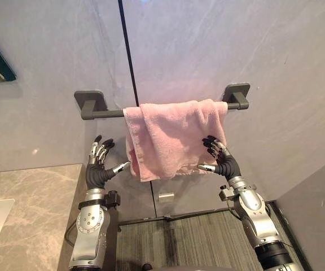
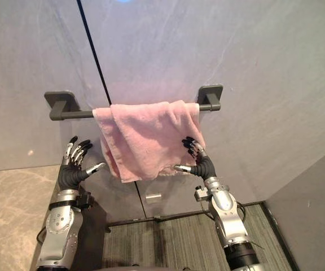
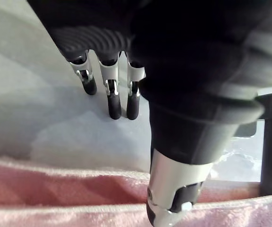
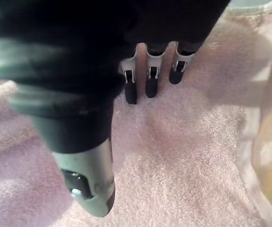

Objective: Organize washtable

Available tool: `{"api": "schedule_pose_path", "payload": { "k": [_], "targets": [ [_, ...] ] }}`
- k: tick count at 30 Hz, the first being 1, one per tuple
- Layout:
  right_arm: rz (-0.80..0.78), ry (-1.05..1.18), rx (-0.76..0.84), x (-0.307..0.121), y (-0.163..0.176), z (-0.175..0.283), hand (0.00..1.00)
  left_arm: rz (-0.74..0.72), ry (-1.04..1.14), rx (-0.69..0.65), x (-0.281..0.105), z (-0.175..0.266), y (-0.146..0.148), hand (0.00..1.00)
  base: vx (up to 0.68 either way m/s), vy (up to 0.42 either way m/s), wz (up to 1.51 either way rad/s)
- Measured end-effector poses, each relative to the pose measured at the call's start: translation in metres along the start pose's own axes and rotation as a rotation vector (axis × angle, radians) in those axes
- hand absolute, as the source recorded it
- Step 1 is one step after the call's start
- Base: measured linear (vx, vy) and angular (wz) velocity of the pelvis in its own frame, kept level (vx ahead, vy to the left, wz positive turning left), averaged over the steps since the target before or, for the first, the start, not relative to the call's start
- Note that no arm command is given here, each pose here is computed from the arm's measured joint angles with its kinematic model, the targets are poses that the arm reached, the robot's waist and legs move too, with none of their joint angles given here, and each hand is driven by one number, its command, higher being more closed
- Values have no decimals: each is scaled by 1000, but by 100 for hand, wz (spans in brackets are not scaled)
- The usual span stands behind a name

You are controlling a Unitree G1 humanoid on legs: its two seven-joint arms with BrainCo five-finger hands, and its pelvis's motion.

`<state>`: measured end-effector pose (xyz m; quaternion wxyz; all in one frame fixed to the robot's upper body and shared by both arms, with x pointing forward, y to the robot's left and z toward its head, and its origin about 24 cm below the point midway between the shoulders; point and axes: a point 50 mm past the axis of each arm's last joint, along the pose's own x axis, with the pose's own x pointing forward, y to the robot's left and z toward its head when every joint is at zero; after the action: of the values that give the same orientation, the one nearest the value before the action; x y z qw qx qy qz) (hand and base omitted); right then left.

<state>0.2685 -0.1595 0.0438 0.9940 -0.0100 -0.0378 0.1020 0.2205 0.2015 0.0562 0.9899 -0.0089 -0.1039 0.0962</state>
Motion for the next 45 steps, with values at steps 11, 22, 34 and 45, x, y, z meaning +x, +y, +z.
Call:
{"api": "schedule_pose_path", "payload": {
  "k": [11,22,34,45],
  "targets": [
    [-92,14,-6,4,-21,-1,0,9,20,6,3,-5,2,0,0,0,0],
    [-196,-6,29,1,-36,1,0,78,12,20,4,-3,18,0,0,0,0],
    [-340,-43,108,-17,-48,2,0,231,47,-45,-10,-11,38,0,0,0,0],
    [-418,-15,148,-45,-46,-11,0,260,131,-91,-31,-26,34,0,0,0,1]
  ]
}}
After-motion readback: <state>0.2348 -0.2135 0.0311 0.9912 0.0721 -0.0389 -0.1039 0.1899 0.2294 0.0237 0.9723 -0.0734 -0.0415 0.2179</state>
